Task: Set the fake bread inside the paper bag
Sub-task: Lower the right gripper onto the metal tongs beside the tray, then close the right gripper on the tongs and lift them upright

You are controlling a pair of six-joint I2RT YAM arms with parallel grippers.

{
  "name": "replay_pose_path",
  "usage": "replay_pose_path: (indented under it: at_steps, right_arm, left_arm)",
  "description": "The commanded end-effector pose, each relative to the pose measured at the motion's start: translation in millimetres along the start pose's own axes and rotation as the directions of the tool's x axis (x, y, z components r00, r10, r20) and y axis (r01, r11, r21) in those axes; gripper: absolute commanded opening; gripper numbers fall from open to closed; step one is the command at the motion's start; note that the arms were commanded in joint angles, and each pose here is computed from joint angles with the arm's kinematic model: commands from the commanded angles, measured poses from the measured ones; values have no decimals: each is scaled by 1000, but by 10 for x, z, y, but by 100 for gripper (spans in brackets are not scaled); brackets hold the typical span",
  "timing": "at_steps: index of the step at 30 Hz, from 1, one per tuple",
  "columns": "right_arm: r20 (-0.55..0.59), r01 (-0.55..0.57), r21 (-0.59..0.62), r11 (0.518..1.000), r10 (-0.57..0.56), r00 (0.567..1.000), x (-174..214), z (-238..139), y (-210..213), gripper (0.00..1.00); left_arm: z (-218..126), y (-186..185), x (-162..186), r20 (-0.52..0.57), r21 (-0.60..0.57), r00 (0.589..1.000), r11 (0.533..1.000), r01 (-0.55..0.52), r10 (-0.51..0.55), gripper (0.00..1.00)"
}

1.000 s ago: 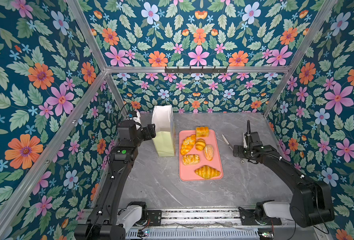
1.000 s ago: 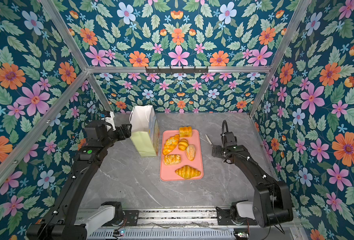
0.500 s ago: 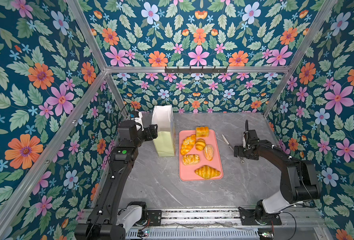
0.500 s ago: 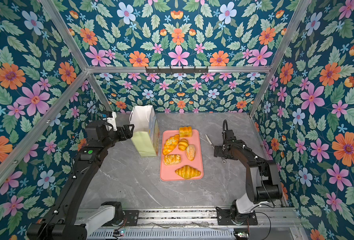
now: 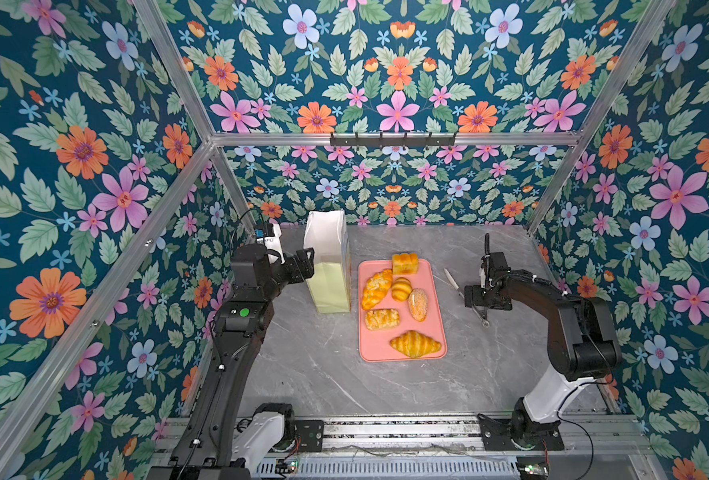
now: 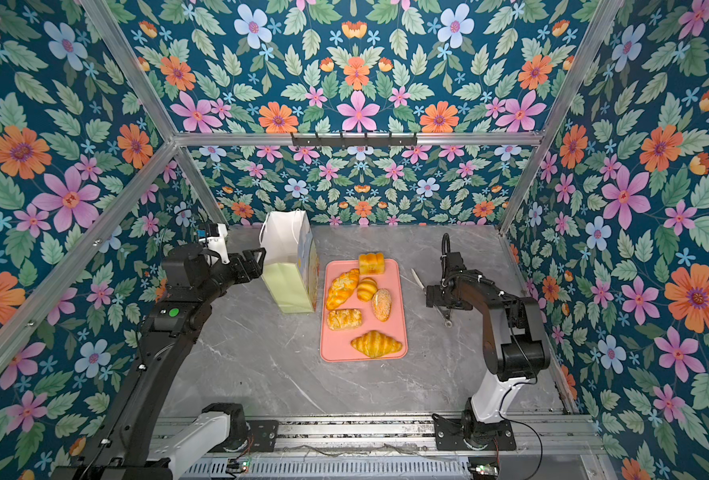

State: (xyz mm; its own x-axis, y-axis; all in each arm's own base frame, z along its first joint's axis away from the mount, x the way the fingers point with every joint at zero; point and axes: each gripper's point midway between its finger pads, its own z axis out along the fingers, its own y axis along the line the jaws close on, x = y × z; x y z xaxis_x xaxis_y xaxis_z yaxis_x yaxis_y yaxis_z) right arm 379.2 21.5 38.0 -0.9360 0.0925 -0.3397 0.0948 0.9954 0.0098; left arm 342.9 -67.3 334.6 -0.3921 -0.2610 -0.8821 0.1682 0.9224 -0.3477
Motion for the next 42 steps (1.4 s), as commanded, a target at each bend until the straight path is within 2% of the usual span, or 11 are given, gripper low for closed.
replay_pose_path:
  at_steps: [1,5,19,27,38,42]
  right_arm:
    - [0,17,-17,1000,-17,1000,-28,20,35,99]
    - [-1,22,-47,999,-22,1000,-78,71,99,99]
    - [-39,4,-23,1000,-5,999,-115,243,86,99]
    - [-50,-3,-11,1000,2,999,-99,292,72,96]
    - [-72,-7,-17,1000,6,997,-70,314,84,68]
    - [-78,-4,-41,999,1,997,-56,301,126,49]
  left_arm:
    - [-18,-22,-31,6,8,1000,1000,-1,1,82]
    - [-3,-28,-29,3,13,1000,1000,8,-8,81]
    - [44,-57,-33,-8,31,1000,999,24,-24,80]
    - [24,-73,-44,-3,38,1000,999,29,-29,79]
    - [-12,-85,-36,-6,42,999,998,41,-41,79]
    - [-78,-139,-78,9,63,999,997,51,-51,79]
